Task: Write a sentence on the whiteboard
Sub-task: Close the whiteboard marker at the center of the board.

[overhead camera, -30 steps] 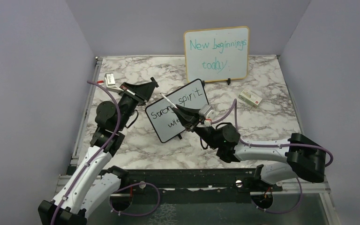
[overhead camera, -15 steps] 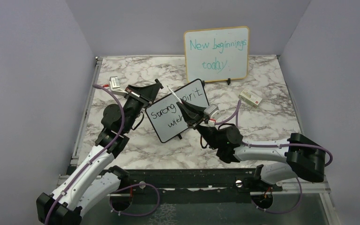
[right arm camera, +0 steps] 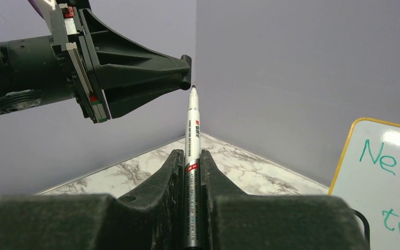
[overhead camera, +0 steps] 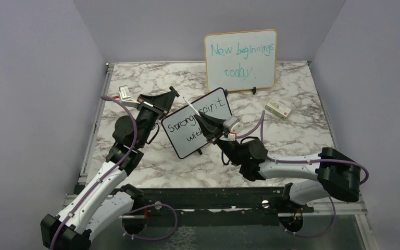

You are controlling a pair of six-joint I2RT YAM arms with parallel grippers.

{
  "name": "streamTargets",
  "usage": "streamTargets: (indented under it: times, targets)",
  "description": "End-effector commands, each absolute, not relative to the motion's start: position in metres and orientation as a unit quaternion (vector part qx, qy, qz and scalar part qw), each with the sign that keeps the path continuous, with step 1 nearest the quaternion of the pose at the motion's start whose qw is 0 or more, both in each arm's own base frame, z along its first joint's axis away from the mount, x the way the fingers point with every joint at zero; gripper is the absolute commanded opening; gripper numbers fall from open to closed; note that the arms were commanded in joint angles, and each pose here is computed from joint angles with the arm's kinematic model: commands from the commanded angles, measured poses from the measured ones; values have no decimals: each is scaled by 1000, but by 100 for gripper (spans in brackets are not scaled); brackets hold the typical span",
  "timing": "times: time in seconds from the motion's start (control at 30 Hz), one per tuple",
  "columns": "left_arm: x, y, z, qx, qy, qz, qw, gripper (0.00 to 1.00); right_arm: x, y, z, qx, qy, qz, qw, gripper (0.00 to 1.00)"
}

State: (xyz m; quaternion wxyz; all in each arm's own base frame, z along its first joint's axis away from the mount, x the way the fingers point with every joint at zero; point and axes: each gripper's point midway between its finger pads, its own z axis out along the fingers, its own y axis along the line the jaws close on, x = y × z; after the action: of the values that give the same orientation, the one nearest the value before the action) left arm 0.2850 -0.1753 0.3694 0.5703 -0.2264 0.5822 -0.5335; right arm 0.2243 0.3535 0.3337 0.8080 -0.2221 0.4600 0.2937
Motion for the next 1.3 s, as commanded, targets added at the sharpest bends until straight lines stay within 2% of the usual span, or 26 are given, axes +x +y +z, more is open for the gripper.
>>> streamTargets:
  times: [0.0, 1.27]
  targets:
    - [283, -173, 380, -231, 564, -545, 576, 0, 222, 360, 344, -226, 449, 298, 812, 0]
    - [277, -186, 387, -207, 569, -570, 555, 0, 233, 364, 338, -221, 472, 278, 807, 1]
